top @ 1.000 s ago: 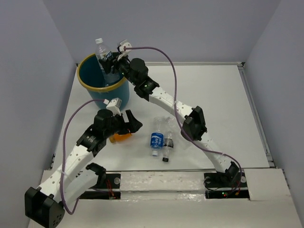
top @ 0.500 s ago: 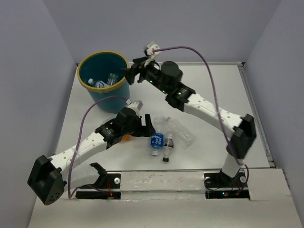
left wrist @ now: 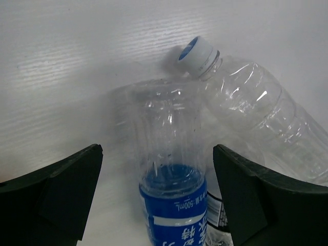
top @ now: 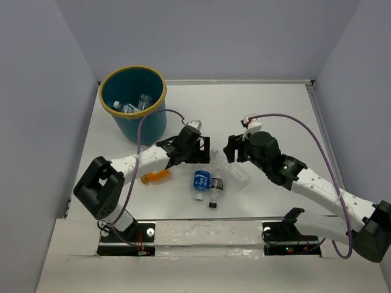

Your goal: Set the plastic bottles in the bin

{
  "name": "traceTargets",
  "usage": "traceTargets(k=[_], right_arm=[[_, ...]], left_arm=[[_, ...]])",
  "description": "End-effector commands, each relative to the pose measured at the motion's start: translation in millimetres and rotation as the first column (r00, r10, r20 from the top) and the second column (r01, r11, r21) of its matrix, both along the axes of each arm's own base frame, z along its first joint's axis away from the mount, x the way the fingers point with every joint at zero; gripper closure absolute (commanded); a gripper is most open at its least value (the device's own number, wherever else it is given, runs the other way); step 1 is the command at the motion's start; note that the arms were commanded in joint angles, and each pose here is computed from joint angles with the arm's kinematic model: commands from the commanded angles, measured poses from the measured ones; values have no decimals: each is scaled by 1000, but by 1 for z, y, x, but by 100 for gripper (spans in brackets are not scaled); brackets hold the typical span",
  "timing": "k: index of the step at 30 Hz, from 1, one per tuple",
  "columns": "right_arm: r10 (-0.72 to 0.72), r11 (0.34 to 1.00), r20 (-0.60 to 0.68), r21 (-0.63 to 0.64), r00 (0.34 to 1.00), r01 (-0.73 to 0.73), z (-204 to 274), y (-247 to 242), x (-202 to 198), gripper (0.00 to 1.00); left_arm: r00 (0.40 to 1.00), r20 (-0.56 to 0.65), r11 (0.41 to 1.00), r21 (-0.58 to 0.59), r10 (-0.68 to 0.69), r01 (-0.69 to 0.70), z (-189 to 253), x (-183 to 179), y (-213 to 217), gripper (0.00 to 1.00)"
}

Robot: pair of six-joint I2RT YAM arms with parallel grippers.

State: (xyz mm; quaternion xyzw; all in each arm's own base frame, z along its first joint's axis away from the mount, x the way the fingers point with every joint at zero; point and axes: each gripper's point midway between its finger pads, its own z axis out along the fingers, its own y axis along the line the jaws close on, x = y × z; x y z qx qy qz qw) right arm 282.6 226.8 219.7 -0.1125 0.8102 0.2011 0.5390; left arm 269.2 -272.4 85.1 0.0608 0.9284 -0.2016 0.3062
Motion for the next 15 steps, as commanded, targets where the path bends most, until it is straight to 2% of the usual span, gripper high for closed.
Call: traceTargets(k=[1, 2, 4, 11, 13, 15], right_arm=[[-27, 998, -91, -65, 995, 22, -18, -28, -22, 21], [-32, 997, -107, -70, 994, 24, -23, -29, -23, 15], [-46, 997, -141, -75, 989, 35, -34, -32, -22, 10], [-21, 994, -259, -113, 966, -9, -68, -24, -12, 12], [-12, 992, -280, -121, 960, -23, -75, -19, -10, 15], [2, 991, -293, -125, 956, -40, -80, -15, -8, 16]], left_arm=[[999, -6, 999, -9, -39, 39, 7, 16, -26, 1], [999, -13, 999, -7, -44, 44, 4, 17, -29, 1], [999, -24, 999, 18, -38, 38, -4, 24, -33, 1], [999, -43, 993, 117, -2, 7, -25, 32, -24, 4], [999, -45, 993, 122, -4, 9, -27, 32, -24, 9], [999, -47, 991, 133, -3, 9, -31, 33, -23, 18]])
